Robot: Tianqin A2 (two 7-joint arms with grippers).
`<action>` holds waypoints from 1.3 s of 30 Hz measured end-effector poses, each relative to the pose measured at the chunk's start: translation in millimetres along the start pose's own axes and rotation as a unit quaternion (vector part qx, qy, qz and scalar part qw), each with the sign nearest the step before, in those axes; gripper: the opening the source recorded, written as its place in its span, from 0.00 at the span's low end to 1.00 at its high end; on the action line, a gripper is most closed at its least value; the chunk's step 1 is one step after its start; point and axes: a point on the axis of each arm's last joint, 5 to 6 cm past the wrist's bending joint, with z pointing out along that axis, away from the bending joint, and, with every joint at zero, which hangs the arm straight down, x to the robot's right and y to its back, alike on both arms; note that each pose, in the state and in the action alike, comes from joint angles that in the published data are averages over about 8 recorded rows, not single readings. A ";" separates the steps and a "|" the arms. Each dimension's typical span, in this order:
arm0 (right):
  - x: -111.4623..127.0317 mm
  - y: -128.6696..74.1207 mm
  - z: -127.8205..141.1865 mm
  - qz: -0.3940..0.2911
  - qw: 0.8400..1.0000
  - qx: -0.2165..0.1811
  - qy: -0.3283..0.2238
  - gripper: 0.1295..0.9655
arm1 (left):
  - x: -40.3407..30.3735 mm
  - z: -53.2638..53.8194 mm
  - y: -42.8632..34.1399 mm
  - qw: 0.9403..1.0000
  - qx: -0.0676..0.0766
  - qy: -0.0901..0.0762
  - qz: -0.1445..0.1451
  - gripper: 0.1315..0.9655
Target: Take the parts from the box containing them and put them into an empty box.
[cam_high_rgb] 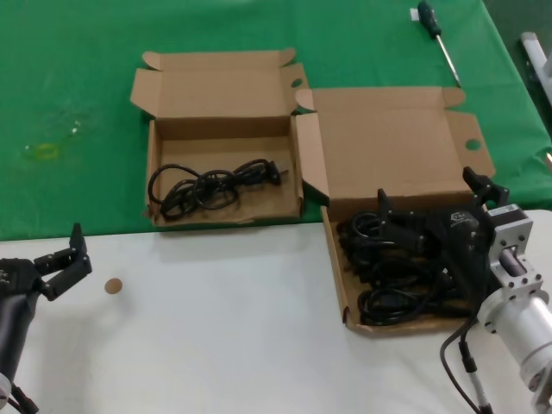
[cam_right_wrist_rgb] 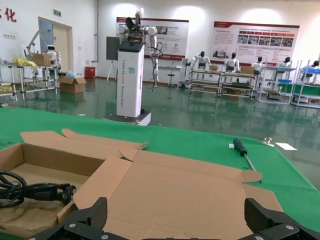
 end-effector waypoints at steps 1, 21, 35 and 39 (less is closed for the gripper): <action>0.0 0.0 0.0 0.000 1.000 0.000 0.000 1.00 | 0.0 0.0 0.0 1.000 0.000 0.000 0.000 1.00; 0.0 0.0 0.0 0.000 1.000 0.000 0.000 1.00 | 0.0 0.0 0.0 1.000 0.000 0.000 0.000 1.00; 0.0 0.0 0.0 0.000 1.000 0.000 0.000 1.00 | 0.0 0.0 0.0 1.000 0.000 0.000 0.000 1.00; 0.0 0.0 0.0 0.000 1.000 0.000 0.000 1.00 | 0.0 0.0 0.0 1.000 0.000 0.000 0.000 1.00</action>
